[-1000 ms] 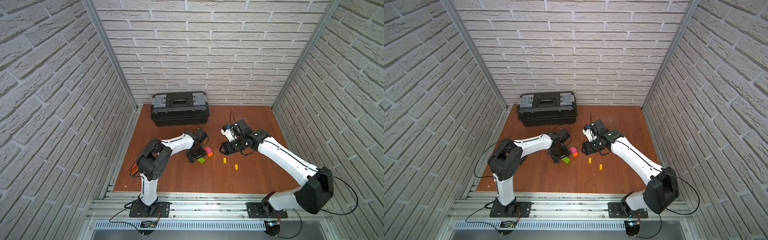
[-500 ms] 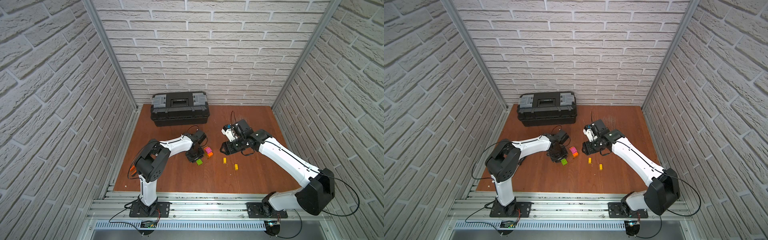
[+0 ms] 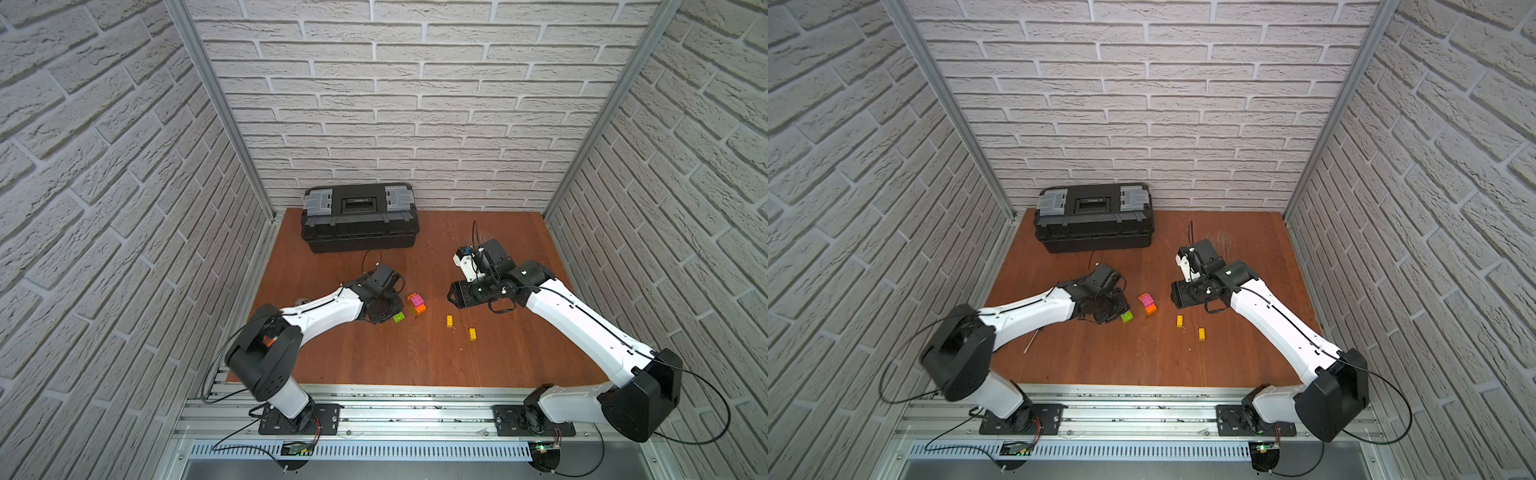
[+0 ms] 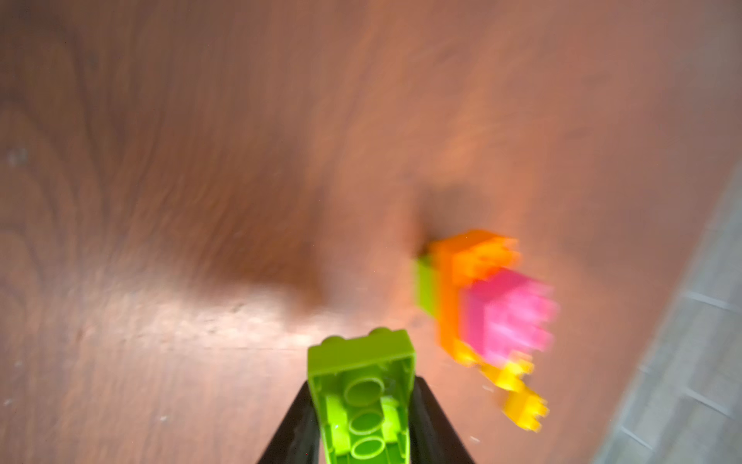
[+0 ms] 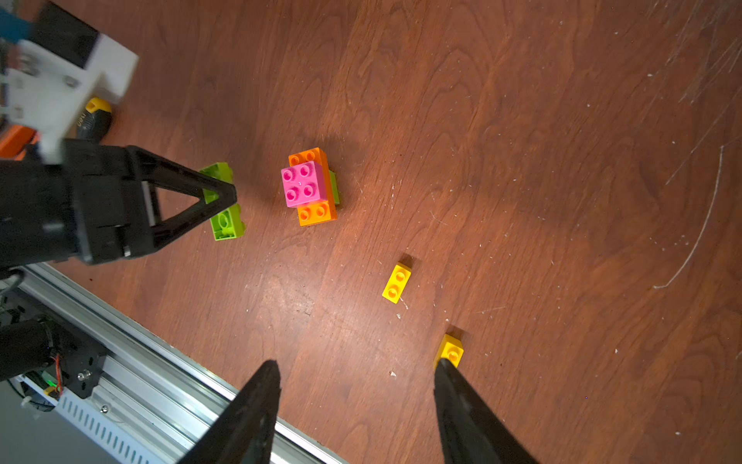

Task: Assemble a carrot with lego
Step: Pick up the lego brick from the center of the board, then assemble the lego brick with the lego brick.

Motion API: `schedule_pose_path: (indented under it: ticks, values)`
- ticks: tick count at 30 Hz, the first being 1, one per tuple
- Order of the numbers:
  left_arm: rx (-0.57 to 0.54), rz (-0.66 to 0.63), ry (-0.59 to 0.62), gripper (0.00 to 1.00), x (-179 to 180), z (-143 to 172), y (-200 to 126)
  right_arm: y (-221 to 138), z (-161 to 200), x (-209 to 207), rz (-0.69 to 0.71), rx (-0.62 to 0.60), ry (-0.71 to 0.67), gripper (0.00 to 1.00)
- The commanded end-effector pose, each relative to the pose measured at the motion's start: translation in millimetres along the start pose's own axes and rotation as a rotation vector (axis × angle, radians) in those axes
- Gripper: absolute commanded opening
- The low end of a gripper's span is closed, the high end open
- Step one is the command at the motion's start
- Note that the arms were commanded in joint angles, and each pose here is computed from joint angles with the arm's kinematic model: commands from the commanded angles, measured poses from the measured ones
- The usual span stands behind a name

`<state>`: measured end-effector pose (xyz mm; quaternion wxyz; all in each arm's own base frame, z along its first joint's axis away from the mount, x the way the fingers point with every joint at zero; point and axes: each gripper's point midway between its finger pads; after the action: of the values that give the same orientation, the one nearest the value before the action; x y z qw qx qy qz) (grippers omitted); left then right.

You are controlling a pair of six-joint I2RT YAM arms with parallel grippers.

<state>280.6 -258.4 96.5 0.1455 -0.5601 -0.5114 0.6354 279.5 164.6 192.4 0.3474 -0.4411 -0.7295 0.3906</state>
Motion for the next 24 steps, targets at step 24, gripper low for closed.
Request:
schedule_pose_path:
  ticks: [24]
  values:
    - [-0.343, 1.304, 0.208, 0.00, -110, -6, -257, -129, -58, 151, -0.991, -0.270, -0.116, 0.78]
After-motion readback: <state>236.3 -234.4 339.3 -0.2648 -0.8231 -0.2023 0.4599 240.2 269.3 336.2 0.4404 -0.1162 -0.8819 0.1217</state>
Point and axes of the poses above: each gripper's point midway between its finger pads, its own y axis out along the fingers, its own x axis along the line the jaws close on, z = x × y, and after that the axes turned 6 degrees about -y, right-handed
